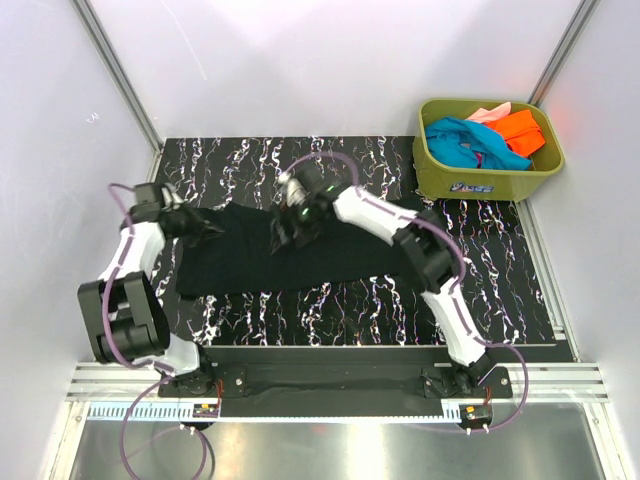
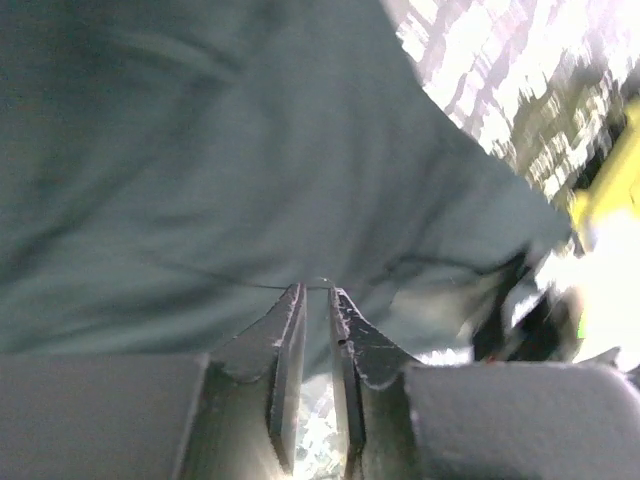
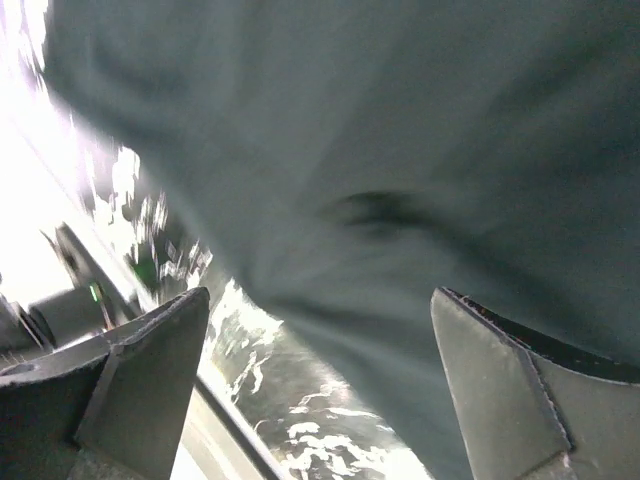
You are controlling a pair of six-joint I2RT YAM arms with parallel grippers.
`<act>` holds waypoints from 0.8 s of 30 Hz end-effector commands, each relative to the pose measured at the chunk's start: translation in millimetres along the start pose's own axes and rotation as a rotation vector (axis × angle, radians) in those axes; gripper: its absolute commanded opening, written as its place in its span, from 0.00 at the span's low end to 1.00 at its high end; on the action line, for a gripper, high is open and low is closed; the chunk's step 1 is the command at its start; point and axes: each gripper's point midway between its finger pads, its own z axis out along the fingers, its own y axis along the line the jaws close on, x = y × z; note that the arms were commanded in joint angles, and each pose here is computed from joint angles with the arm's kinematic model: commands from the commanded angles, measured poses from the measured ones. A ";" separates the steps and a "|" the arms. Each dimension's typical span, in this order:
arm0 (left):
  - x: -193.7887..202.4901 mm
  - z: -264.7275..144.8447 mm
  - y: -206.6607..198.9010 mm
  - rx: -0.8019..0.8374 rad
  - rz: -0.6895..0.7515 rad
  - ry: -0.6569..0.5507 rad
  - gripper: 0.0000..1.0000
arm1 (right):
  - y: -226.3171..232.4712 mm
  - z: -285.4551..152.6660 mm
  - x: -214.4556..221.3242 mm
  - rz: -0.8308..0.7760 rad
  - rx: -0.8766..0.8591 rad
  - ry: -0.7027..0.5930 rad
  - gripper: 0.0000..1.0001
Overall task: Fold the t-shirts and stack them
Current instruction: Fold the tshirt
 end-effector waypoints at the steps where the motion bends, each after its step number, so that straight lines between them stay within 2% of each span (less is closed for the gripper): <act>1: 17.0 22.5 -28.5 0.130 -0.010 0.059 0.18 | -8.1 -53.8 -63.3 0.081 -0.007 -0.170 1.00; 3: 26.0 31.3 -30.3 0.137 -0.040 0.077 0.14 | -12.6 -62.9 -79.1 0.064 0.025 -0.213 1.00; 6: 41.9 39.3 -2.9 0.037 -0.081 0.106 0.09 | -1.7 -66.9 -95.3 0.024 -0.011 -0.238 1.00; 7: 41.4 40.9 10.1 -0.022 -0.082 0.088 0.07 | -5.7 -57.3 -91.7 0.043 -0.019 -0.208 0.98; 9: 49.0 40.7 29.9 -0.091 -0.094 0.101 0.05 | 3.5 -56.5 -99.8 0.048 -0.064 -0.211 0.83; 11: 55.3 41.9 46.3 -0.148 -0.106 0.105 0.02 | 2.7 -44.3 -98.7 0.083 -0.101 -0.197 0.60; 12: 60.0 41.0 55.2 -0.183 -0.118 0.114 0.01 | 5.0 -40.5 -102.1 0.083 -0.136 -0.208 0.44; 13: 59.3 40.2 62.3 -0.210 -0.123 0.102 0.00 | 7.3 -36.1 -100.3 0.113 -0.159 -0.199 0.12; 14: 59.6 38.5 66.2 -0.223 -0.127 0.094 0.00 | 4.4 -29.9 -96.1 0.132 -0.174 -0.184 0.07; 15: 65.0 36.3 75.1 -0.250 -0.140 0.096 0.00 | 8.9 -27.1 -93.9 0.129 -0.211 -0.173 0.03; 19: 60.8 30.0 96.6 -0.306 -0.177 0.041 0.03 | -5.2 -4.5 -72.0 0.170 -0.230 -0.107 0.02; 24: 63.8 36.0 123.8 -0.383 -0.213 0.067 0.06 | -26.3 18.4 -44.8 0.209 -0.215 -0.056 0.02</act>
